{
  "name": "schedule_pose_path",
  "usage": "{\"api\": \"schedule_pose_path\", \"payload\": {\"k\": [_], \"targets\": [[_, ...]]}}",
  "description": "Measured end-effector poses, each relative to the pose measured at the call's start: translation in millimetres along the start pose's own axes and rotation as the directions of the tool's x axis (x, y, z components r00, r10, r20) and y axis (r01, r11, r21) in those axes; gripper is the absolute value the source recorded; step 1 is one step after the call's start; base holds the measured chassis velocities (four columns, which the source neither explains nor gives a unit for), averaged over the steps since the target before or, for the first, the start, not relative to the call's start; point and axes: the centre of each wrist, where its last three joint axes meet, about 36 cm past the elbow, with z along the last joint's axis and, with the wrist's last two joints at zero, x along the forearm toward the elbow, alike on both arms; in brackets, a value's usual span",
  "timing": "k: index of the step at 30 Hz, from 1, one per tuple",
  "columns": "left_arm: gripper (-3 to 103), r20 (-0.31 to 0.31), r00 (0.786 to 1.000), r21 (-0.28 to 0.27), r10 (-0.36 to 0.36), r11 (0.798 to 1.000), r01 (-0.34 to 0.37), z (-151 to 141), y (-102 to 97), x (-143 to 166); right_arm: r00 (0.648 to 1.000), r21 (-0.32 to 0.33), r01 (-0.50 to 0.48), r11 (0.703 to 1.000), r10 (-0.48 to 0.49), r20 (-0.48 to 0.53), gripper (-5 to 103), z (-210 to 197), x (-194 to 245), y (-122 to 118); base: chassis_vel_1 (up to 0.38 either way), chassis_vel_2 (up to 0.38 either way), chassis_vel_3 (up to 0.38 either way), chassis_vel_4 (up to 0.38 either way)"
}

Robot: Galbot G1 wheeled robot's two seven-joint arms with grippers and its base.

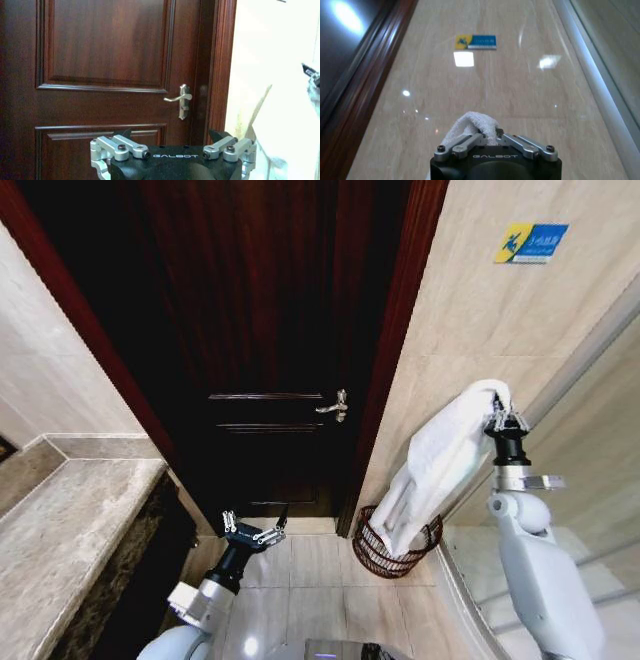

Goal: Discard the used towel into the hamper.

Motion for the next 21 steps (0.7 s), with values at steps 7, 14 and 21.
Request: {"api": "schedule_pose_path", "payload": {"k": [7, 14, 21], "targets": [[100, 0.0, 1.0, 0.0, 0.0, 1.0, 0.0, 0, 0.0, 0, 0.999, -0.001, -0.009, 1.0, 0.009, -0.041, 3, 20, 13, -4, 0.0, 0.0, 0.0, 0.0], [100, 0.0, 1.0, 0.0, 0.0, 1.0, 0.0, 0, 0.0, 0, 0.997, 0.004, -0.014, 1.0, 0.015, -0.071, 3, 32, 24, -6, 0.0, 0.0, 0.0, 0.0], [100, 0.0, 1.0, 0.0, 0.0, 1.0, 0.0, 0, 0.0, 0, 0.995, 0.006, -0.023, 1.0, 0.024, -0.1, 3, 43, 37, -8, 0.0, 0.0, 0.0, 0.0]]}}
